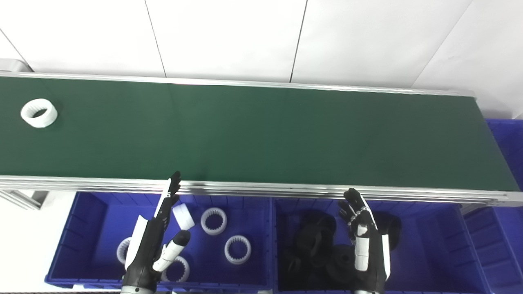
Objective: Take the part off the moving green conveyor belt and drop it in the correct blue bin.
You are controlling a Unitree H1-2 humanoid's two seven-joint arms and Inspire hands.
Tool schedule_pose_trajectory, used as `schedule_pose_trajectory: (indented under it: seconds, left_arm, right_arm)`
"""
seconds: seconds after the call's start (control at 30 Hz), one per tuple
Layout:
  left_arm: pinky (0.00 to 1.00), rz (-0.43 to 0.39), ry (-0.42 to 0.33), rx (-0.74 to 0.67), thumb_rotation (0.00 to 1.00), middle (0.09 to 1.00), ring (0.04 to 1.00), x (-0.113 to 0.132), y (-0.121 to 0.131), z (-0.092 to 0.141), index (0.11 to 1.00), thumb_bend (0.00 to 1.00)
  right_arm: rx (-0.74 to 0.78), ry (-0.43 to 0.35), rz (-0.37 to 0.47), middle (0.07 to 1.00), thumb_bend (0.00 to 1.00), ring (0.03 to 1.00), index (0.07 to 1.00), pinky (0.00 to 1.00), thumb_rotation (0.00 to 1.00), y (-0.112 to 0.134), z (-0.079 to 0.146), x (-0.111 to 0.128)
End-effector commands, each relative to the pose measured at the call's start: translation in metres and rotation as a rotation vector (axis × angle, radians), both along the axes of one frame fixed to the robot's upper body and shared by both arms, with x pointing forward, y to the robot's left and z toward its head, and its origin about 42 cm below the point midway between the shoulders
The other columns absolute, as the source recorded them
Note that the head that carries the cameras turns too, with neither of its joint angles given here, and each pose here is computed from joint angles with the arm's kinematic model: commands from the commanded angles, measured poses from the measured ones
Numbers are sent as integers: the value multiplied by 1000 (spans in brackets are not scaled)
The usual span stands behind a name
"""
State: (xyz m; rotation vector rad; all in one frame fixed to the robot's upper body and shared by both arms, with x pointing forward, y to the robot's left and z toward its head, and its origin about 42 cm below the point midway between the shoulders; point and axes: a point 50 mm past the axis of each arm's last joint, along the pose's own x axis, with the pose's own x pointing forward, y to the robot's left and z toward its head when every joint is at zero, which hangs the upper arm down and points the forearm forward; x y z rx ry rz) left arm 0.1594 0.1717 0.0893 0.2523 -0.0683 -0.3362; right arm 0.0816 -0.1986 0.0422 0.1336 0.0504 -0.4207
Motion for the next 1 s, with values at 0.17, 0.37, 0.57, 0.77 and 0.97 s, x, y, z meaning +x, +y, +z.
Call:
schedule_pose_trajectory:
  seconds: [0.17,0.37,0.57,0.77,0.97]
  left_arm:
    - [1000,6,-20,-19,1000,1000,1000,-7,-3,10,1000,810]
    - [997,-12,-32,-33,1000,1000,1000,-6,-2,5,1000,823]
    - [1000,-11,-20,-42,1000,1000,1000,-9,-3,6,1000,816]
    - [976,-10,-17,-41,1000,1000,999,-10,-4,4,1000,833]
    - [973,-11,-14,-41,1000,1000,998,-10,-4,6,1000,838]
  right_arm:
    - [-77,-27,30,917,855,926,914,929,996,1,6,0]
    - [-75,-24,45,928,876,940,921,949,994,2,4,0]
    - [-65,-27,60,934,883,946,921,954,975,0,4,-1]
    - [-69,-26,63,940,879,946,929,950,977,-1,4,-1]
    - [-67,-25,61,938,873,943,930,950,978,-1,4,-2]
